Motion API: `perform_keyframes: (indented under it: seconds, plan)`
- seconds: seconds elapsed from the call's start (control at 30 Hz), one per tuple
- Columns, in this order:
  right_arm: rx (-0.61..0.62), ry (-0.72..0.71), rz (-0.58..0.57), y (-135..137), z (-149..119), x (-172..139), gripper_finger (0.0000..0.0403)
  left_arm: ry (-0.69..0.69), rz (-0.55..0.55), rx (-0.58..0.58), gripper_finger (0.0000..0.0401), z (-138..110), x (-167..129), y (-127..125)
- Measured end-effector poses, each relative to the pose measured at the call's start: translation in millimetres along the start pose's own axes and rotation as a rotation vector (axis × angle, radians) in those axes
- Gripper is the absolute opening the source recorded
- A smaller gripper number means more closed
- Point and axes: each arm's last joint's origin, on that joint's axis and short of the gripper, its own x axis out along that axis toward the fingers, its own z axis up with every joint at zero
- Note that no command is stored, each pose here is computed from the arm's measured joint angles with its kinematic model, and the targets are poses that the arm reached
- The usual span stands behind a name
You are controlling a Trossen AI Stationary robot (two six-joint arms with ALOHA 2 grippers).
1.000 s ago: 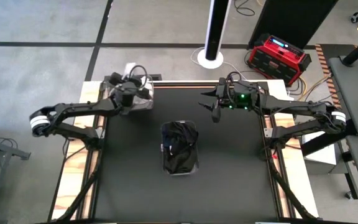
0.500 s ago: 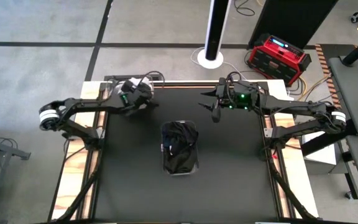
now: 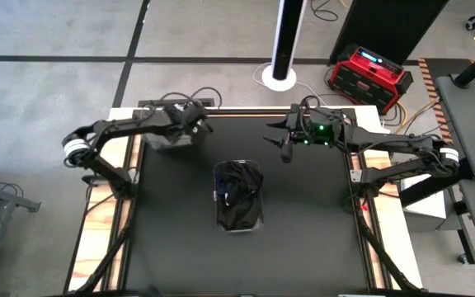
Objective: Sort towels by color in basket
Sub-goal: Put the gray towel into the top transparent bin
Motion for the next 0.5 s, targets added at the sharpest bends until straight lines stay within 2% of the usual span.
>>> perform_keyframes:
  seconds: [0.3,0.5]
  plan:
    - [0.002,0.019,0.001,0,-2,0,0.0219,0.086,-0.173,-0.026,0.0,0,19,30]
    - [0.001,0.019,0.001,0,-2,0,0.0219,0.094,-0.205,0.011,0.0,0,21,33]
